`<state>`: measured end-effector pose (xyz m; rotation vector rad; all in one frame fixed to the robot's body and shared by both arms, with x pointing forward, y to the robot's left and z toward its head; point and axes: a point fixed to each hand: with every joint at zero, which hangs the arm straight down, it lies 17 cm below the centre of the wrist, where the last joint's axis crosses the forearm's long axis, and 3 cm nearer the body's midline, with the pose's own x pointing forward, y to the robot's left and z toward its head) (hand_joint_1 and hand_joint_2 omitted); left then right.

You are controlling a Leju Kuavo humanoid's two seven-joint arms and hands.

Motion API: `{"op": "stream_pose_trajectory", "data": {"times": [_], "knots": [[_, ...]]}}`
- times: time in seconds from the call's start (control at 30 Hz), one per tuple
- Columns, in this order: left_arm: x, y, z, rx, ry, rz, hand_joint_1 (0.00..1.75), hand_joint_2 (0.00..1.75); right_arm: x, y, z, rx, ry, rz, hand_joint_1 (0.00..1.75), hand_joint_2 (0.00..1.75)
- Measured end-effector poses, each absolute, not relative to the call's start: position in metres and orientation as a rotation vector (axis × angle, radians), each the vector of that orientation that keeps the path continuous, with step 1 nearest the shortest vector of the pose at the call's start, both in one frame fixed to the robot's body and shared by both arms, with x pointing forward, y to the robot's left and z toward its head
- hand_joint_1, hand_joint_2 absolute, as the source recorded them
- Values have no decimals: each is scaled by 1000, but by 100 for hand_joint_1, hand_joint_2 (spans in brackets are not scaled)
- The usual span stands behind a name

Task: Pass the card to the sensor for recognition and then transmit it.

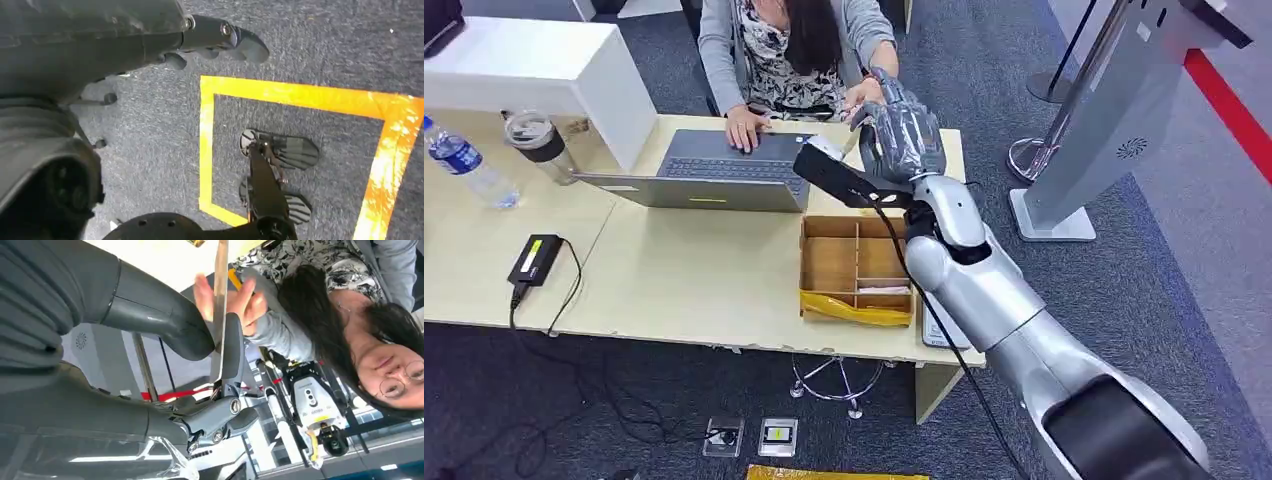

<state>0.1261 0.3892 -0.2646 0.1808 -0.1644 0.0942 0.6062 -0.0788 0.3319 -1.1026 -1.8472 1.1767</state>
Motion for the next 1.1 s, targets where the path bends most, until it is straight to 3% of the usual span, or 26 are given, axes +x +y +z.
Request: {"op": "stream_pose_trajectory", "data": {"times": [0.47,0.5,0.53,1.0,1.1], "knots": [[140,381,-262,172,-175,19,0,0,632,-74,305,-1101,-1642,1267,175,175],[140,381,-262,172,-174,19,0,0,633,-73,306,-1105,-1635,1271,7,175],[140,380,-262,170,-174,17,0,0,634,-74,306,-1113,-1624,1276,0,0],[142,374,-263,163,-174,31,0,0,641,-83,310,-1239,-1574,1348,0,0],[142,375,-263,164,-174,33,0,0,651,-110,317,-1268,-1531,1295,0,0]]}}
